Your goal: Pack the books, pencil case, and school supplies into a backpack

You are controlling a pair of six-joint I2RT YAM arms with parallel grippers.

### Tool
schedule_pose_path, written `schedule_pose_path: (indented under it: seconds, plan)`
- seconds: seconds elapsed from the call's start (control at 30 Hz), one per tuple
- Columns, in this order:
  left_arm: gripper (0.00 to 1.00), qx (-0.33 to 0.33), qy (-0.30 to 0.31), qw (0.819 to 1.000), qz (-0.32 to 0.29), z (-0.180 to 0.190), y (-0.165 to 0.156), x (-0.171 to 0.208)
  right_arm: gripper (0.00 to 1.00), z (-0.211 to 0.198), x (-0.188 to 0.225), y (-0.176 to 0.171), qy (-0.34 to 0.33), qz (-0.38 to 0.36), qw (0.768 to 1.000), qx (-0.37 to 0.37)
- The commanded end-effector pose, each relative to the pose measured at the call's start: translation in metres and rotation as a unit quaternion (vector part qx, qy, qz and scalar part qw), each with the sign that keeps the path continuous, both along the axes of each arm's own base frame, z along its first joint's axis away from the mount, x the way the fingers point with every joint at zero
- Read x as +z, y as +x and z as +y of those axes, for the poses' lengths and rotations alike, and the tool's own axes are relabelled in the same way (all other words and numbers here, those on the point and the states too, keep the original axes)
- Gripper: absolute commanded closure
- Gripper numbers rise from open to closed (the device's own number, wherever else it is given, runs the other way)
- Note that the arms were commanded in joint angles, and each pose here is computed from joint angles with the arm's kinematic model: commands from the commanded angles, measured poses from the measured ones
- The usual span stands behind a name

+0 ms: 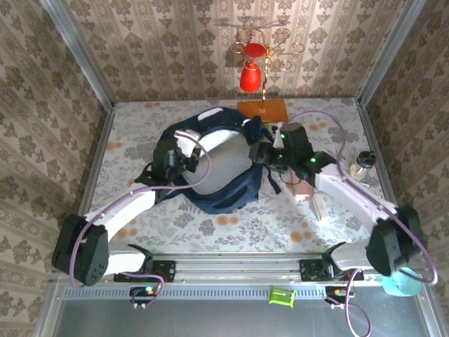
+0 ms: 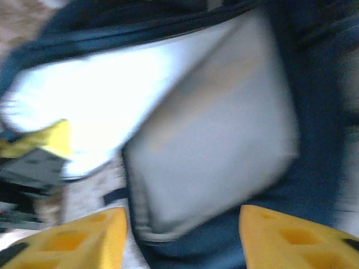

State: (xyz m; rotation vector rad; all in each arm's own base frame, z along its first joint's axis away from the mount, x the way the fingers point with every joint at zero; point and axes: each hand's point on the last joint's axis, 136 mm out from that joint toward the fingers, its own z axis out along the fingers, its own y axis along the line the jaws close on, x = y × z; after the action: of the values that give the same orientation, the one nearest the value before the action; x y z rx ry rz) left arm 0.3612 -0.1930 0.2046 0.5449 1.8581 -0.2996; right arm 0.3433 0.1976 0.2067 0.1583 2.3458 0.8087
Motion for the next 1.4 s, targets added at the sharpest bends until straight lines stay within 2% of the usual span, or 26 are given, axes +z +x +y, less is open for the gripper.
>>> schedule_pose_path:
  seconds: [0.0,0.07,0.17,0.37,0.57,0.77,0.93,1.0,1.1,1.37]
  plan:
    - [1.0,0.051,-0.059,0.997,0.026,0.024,-0.001,0.005,0.25,-0.082,-0.037,-0.021,-0.204,0.018,0.977,-0.062]
    - [1.0,0.055,-0.072,0.995,0.029,0.027,-0.002,0.006,0.1,-0.115,-0.05,-0.025,-0.27,0.037,0.957,-0.095]
    - [1.0,0.049,-0.083,0.995,0.033,0.025,-0.004,0.007,0.0,-0.145,-0.069,-0.024,-0.312,0.073,0.939,-0.123]
    - [1.0,0.047,-0.086,0.994,0.038,0.024,-0.004,0.007,0.0,-0.159,-0.118,-0.008,-0.336,0.16,0.922,-0.106]
    - [1.0,0.048,-0.088,0.994,0.042,0.024,-0.003,0.005,0.0,-0.163,-0.159,-0.003,-0.321,0.228,0.915,-0.085]
    - [1.0,0.049,-0.088,0.994,0.047,0.023,-0.002,0.001,0.11,-0.155,-0.184,-0.002,-0.292,0.256,0.919,-0.069]
    - [1.0,0.05,-0.089,0.993,0.052,0.023,-0.002,-0.002,0.31,-0.152,-0.187,0.003,-0.285,0.254,0.922,-0.071]
    - [1.0,0.051,-0.089,0.993,0.052,0.024,-0.002,-0.003,0.4,-0.153,-0.177,0.005,-0.283,0.24,0.925,-0.079]
    - [1.0,0.057,-0.09,0.993,0.056,0.026,-0.001,-0.006,0.48,-0.155,-0.149,0.01,-0.277,0.203,0.934,-0.098]
    - [1.0,0.081,-0.127,0.986,0.074,0.038,0.006,-0.009,0.55,-0.133,-0.072,0.009,-0.237,0.083,0.962,-0.109]
